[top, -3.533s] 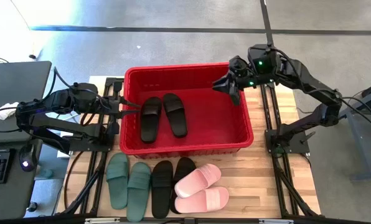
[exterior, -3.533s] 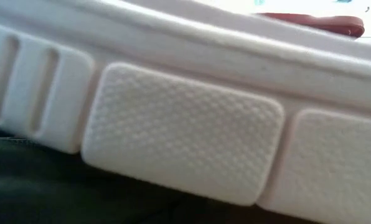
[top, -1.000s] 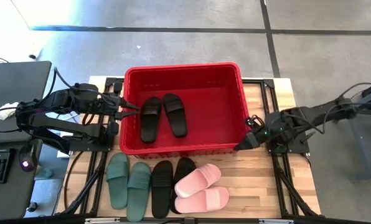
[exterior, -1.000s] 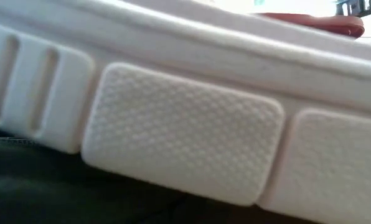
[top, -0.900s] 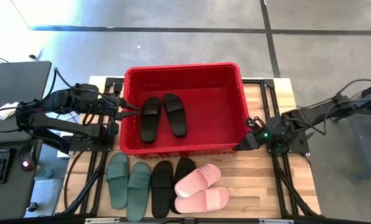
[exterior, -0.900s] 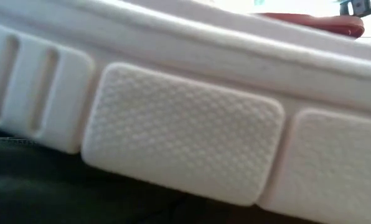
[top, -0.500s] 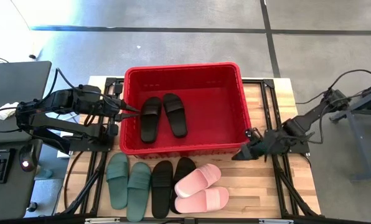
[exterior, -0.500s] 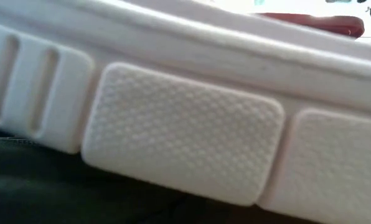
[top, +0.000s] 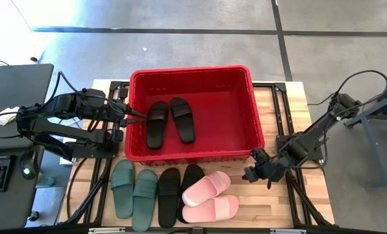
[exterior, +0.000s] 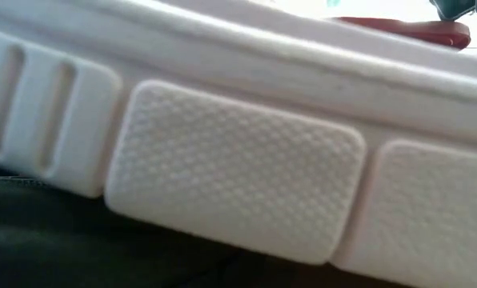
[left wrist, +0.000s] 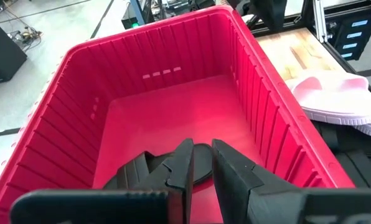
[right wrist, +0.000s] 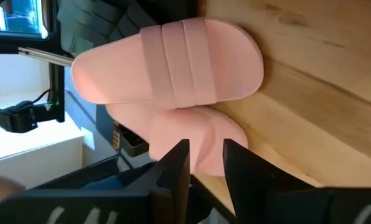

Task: Pick and place slides into bin
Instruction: Put the pink slipper into the red bin

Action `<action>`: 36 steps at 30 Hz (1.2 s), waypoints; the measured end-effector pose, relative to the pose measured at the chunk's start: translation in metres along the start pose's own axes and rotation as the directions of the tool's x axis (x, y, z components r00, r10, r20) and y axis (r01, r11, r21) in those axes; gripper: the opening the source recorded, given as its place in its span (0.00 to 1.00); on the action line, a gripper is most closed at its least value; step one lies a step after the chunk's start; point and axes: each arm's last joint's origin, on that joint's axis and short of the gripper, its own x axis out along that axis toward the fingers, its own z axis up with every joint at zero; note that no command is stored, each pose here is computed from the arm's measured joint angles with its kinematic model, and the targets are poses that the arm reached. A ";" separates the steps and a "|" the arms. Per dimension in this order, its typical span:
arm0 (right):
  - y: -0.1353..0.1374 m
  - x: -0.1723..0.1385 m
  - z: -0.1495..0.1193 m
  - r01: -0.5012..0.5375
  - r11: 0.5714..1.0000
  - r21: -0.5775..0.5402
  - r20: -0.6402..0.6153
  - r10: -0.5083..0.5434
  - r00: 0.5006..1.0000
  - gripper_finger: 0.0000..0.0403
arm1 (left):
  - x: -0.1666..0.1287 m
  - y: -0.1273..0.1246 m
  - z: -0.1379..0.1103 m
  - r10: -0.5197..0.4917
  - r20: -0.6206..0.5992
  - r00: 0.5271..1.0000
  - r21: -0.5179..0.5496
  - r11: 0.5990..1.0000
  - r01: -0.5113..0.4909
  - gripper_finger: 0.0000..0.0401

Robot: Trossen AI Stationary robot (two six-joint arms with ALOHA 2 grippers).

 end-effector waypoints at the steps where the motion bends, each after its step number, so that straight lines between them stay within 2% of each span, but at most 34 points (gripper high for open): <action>1: 0.000 0.002 -0.001 0.009 1.000 -0.003 0.008 -0.009 1.000 0.22 | 0.000 0.000 0.000 0.000 0.000 1.000 0.000 1.000 0.000 0.12; 8: -0.002 0.005 -0.005 0.002 1.000 -0.020 0.100 0.000 0.995 0.22 | 0.000 0.000 0.000 0.000 0.000 1.000 0.000 1.000 0.000 0.12; 19: -0.005 0.016 -0.009 0.040 0.999 -0.030 0.161 -0.035 0.986 0.22 | 0.000 0.000 0.000 0.000 0.000 1.000 0.000 1.000 0.000 0.12; 36: -0.002 0.024 -0.013 0.024 0.999 -0.036 0.118 -0.020 0.993 0.22 | 0.013 -0.001 -0.001 -0.014 -0.065 0.998 0.019 1.000 0.015 0.12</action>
